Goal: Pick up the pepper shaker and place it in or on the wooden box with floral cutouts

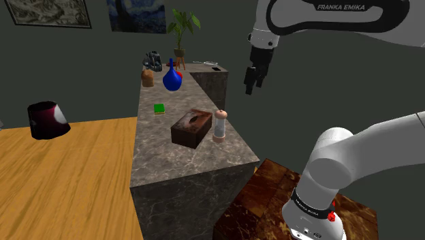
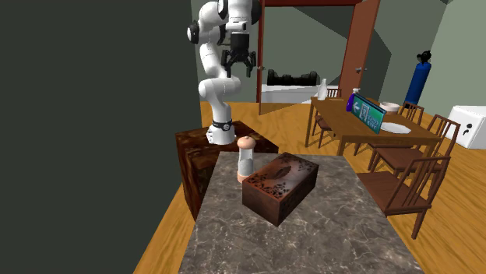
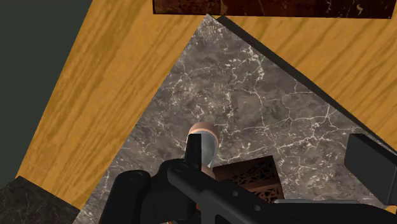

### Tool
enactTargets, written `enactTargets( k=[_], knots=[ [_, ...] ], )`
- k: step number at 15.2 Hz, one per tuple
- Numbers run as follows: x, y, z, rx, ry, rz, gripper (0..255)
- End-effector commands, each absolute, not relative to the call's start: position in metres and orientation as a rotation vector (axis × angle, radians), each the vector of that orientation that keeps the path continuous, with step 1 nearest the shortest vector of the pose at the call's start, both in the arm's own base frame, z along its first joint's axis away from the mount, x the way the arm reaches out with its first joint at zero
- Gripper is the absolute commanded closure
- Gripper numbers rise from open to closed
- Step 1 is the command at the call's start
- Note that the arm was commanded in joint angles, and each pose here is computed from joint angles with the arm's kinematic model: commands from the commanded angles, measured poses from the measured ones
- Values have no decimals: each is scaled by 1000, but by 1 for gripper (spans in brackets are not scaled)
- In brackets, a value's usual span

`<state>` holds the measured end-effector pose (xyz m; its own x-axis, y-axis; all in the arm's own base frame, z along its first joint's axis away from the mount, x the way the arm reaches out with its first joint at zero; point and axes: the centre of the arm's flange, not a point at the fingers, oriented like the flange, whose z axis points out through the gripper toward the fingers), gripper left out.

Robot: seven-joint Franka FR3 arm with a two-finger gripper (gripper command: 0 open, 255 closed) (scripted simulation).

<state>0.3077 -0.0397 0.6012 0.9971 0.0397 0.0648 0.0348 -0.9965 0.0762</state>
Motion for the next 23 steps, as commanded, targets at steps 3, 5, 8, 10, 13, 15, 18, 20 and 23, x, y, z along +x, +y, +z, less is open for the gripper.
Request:
enactTargets(
  k=[3,5,8,10,13,15,18,20,23],
  knots=[
    [328,-45,584,3057,57,90,0],
    [348,-50,566,3050,57,79,0],
    [377,-58,540,3039,56,61,0],
    [397,-63,522,3031,56,50,0],
    [426,-72,496,3020,55,33,0],
    [446,-78,478,3012,55,22,0],
    [474,-87,451,3001,55,5,0],
    [492,-93,434,2994,54,-5,0],
    [492,-95,418,2994,54,-5,0]
  ],
)
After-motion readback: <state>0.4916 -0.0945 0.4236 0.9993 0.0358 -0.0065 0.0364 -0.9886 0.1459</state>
